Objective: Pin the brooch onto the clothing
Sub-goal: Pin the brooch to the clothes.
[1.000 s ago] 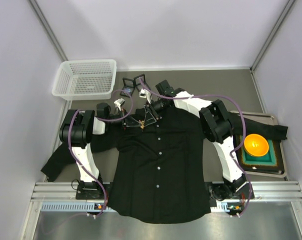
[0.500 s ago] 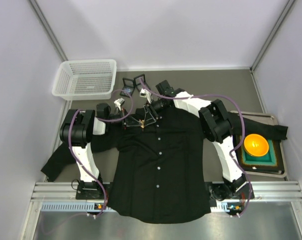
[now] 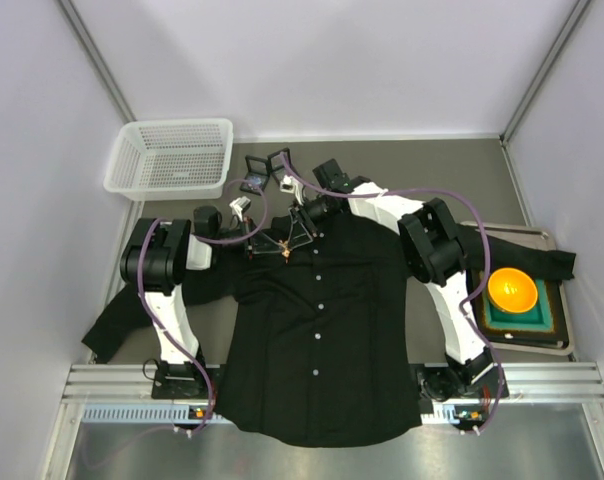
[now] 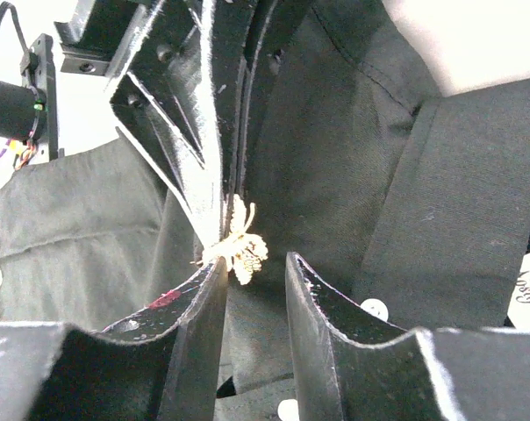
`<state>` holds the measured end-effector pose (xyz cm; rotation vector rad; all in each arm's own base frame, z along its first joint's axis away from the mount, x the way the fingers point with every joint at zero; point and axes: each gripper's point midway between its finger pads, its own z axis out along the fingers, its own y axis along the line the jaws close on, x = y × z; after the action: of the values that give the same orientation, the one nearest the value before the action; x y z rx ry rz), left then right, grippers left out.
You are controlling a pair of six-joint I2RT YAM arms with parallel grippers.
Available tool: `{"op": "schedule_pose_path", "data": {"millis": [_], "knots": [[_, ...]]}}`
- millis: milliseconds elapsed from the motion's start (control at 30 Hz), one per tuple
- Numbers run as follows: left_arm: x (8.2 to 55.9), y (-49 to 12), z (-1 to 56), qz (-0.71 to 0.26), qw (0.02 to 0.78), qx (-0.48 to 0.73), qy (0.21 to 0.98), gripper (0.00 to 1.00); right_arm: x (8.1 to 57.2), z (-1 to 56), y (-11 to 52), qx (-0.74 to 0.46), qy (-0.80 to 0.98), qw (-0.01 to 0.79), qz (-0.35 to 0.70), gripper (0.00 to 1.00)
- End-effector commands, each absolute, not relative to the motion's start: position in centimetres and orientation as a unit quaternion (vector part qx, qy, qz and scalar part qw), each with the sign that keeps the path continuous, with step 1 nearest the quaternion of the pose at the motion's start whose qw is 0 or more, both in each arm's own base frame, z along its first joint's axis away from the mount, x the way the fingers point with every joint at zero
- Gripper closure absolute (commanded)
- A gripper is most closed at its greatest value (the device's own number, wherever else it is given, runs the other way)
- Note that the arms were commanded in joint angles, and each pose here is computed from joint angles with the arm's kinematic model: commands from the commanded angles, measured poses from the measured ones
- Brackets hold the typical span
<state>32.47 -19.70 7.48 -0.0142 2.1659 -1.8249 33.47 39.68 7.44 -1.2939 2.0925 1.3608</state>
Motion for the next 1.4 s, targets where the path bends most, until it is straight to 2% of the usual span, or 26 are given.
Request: {"op": "schedule_pose_path", "data": {"millis": [0,167,267,433,500,800,833,867,1067,1167,1200,1233,1300,1367], "knots": [[32.7,-19.9,8.1,-0.646,0.168,0.027,0.744,1.0,33.8,8.6,40.6,-0.473,0.701,0.185,0.501,0.68],[32.9,-19.9,8.1,-0.647,0.169,0.026,0.743,1.0,33.4,8.6,40.7,-0.476,0.695,0.181,0.507,0.74],[32.9,-19.9,8.2,-0.65,0.171,0.026,0.741,1.0,33.3,8.4,40.7,-0.478,0.695,0.181,0.506,0.75],[32.9,-20.0,8.9,-0.664,0.169,0.022,0.728,1.0,33.5,7.5,40.5,-0.476,0.704,0.179,0.495,0.62],[32.7,-20.0,9.1,-0.668,0.177,0.03,0.722,1.0,33.4,7.6,40.5,-0.471,0.704,0.173,0.503,0.62],[32.6,-20.0,9.0,-0.675,0.173,0.021,0.717,1.0,32.2,8.8,40.7,-0.472,0.679,0.16,0.539,0.85],[32.7,-20.0,9.0,-0.674,0.174,0.021,0.717,1.0,32.3,8.9,40.7,-0.475,0.677,0.162,0.539,0.97],[32.7,-20.0,8.9,-0.674,0.173,0.019,0.718,1.0,32.3,8.8,40.7,-0.475,0.677,0.163,0.538,1.0],[32.8,-20.0,8.4,-0.667,0.167,0.005,0.727,1.0,32.4,8.4,40.6,-0.478,0.683,0.167,0.527,1.0],[32.8,-19.8,7.9,-0.653,0.166,0.0,0.739,0.91,32.7,7.9,40.4,-0.48,0.691,0.173,0.513,1.0],[32.9,-19.8,7.7,-0.645,0.182,0.015,0.742,0.83,32.8,7.8,40.4,-0.481,0.693,0.175,0.509,1.0],[32.7,-19.6,7.6,-0.637,0.169,0.002,0.752,0.8,32.8,7.6,40.4,-0.48,0.694,0.174,0.507,1.0],[32.8,-19.3,7.2,-0.615,0.194,0.022,0.764,0.65,32.7,7.4,40.4,-0.482,0.695,0.174,0.505,1.0],[32.9,-18.6,6.9,-0.585,0.206,0.031,0.784,0.62,32.6,7.2,40.4,-0.483,0.695,0.173,0.503,1.0]]}}
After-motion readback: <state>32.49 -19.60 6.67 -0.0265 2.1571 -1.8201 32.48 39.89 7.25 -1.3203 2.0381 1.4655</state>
